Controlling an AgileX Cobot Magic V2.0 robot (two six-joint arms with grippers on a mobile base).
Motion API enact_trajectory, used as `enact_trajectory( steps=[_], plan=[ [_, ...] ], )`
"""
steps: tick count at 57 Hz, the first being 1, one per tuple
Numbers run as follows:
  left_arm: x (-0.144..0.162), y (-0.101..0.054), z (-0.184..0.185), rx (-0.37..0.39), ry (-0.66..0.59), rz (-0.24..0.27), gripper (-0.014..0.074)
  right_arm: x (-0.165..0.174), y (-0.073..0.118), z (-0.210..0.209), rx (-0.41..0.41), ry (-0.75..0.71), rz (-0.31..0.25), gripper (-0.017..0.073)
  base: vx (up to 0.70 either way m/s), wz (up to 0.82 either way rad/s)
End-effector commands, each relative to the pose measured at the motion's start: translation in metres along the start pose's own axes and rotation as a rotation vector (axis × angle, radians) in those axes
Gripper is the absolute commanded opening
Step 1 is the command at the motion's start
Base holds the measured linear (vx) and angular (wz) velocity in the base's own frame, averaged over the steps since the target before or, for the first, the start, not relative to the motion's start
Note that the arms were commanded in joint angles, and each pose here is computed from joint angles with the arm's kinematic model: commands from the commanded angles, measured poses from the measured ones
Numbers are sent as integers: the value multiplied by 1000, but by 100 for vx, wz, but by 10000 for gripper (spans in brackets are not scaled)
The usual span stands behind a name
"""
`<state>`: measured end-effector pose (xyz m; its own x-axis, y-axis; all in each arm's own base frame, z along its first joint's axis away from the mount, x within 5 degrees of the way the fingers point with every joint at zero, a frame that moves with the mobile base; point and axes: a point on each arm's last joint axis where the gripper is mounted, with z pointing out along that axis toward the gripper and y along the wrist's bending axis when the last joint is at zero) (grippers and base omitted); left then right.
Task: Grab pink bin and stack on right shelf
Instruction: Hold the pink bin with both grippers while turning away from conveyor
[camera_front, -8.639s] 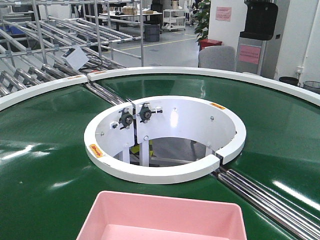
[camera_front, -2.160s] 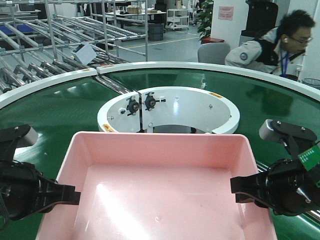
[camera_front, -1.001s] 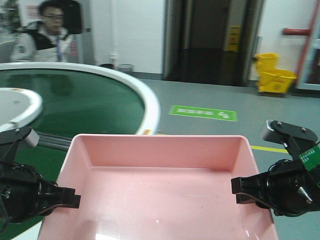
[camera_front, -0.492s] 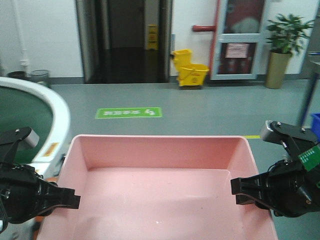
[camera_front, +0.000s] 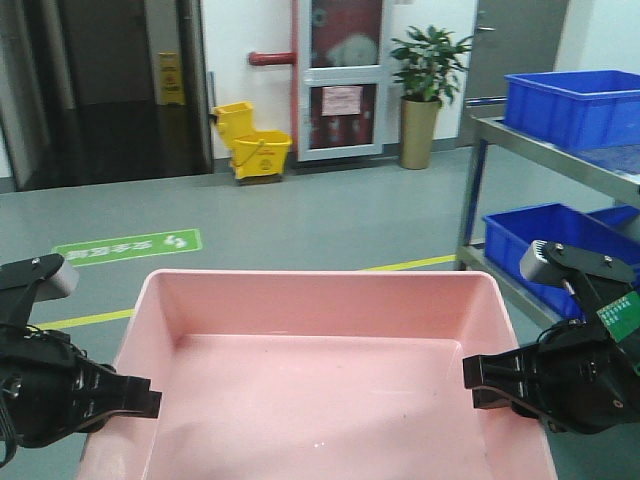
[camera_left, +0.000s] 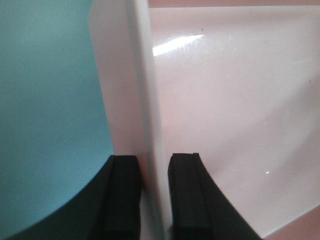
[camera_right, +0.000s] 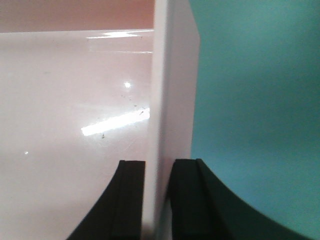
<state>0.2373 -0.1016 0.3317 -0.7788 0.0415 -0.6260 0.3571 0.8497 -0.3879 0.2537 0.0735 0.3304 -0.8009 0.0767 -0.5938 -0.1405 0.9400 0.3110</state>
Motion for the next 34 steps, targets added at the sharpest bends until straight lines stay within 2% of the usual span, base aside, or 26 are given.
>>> enact_trajectory(
  steps=[1,17,34],
  plan=[
    [-8,-14,-15,69,-74,-9,-8,-18,9,-20,-52,-161,20,-8,30,-40],
    [-8,-14,-15,68,-75,-8,-8,-17,9,-20,-52,-157,20,-8,35,-18],
    [-8,-14,-15,68,-75,-8,-8,-17,9,-20,-52,-157,20,-8,41,0]
  ],
)
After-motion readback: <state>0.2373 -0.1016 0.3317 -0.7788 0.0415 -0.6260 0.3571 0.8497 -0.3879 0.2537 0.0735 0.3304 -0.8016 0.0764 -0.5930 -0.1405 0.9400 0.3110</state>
